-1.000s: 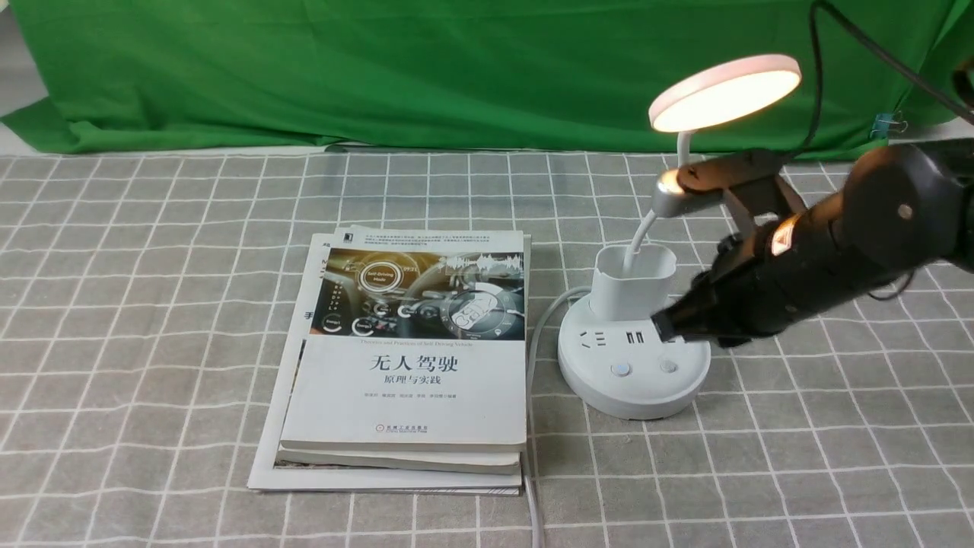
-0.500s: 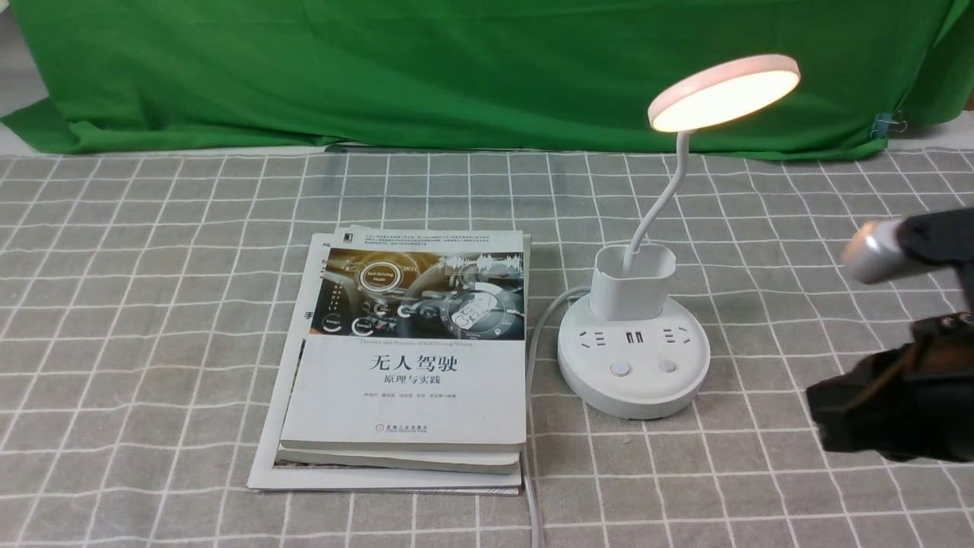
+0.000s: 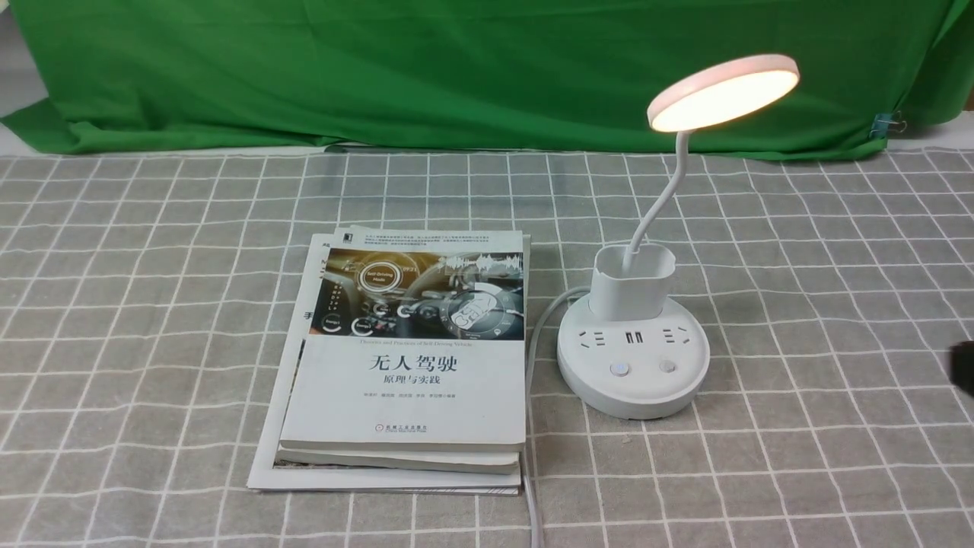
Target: Turn on the desk lamp on the grey coffee tablecloth with your hand.
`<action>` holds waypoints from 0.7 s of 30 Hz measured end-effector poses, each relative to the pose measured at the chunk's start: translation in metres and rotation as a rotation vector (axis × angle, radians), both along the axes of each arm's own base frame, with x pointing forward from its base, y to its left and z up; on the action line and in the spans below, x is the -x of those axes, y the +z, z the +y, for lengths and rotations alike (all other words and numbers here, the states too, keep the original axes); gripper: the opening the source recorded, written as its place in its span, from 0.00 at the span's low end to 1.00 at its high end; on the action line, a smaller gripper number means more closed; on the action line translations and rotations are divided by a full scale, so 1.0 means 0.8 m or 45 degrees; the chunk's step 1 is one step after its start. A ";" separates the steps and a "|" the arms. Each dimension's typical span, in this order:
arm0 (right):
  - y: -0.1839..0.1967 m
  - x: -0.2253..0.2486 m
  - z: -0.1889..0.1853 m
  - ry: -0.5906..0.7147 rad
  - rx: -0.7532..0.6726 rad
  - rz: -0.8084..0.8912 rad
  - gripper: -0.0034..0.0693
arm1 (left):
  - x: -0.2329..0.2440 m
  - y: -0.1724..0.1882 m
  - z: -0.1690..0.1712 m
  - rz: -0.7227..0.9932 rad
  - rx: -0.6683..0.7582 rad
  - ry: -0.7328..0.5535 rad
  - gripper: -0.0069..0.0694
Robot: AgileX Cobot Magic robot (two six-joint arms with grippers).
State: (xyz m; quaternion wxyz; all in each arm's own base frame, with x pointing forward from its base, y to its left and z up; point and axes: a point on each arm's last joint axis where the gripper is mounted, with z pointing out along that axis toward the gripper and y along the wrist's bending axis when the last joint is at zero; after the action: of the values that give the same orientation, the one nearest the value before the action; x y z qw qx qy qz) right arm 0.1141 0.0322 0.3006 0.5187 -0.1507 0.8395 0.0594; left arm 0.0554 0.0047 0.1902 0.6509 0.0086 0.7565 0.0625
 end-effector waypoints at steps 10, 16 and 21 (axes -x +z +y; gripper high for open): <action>-0.112 0.061 -0.034 -0.245 0.027 -0.348 0.08 | 0.000 0.000 0.000 0.001 -0.010 0.001 0.11; -0.140 0.071 -0.035 -0.252 0.029 -0.390 0.08 | 0.000 0.000 0.000 0.001 -0.010 0.001 0.11; -0.140 0.073 -0.035 -0.251 0.035 -0.404 0.08 | 0.000 0.000 0.000 0.002 -0.010 0.001 0.11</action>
State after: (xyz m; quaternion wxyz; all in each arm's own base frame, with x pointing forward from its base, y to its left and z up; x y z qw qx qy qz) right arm 0.0555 0.0043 0.1887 0.6458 -0.0823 0.7585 -0.0277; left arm 0.0554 0.0049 0.1901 0.6502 0.0110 0.7568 0.0657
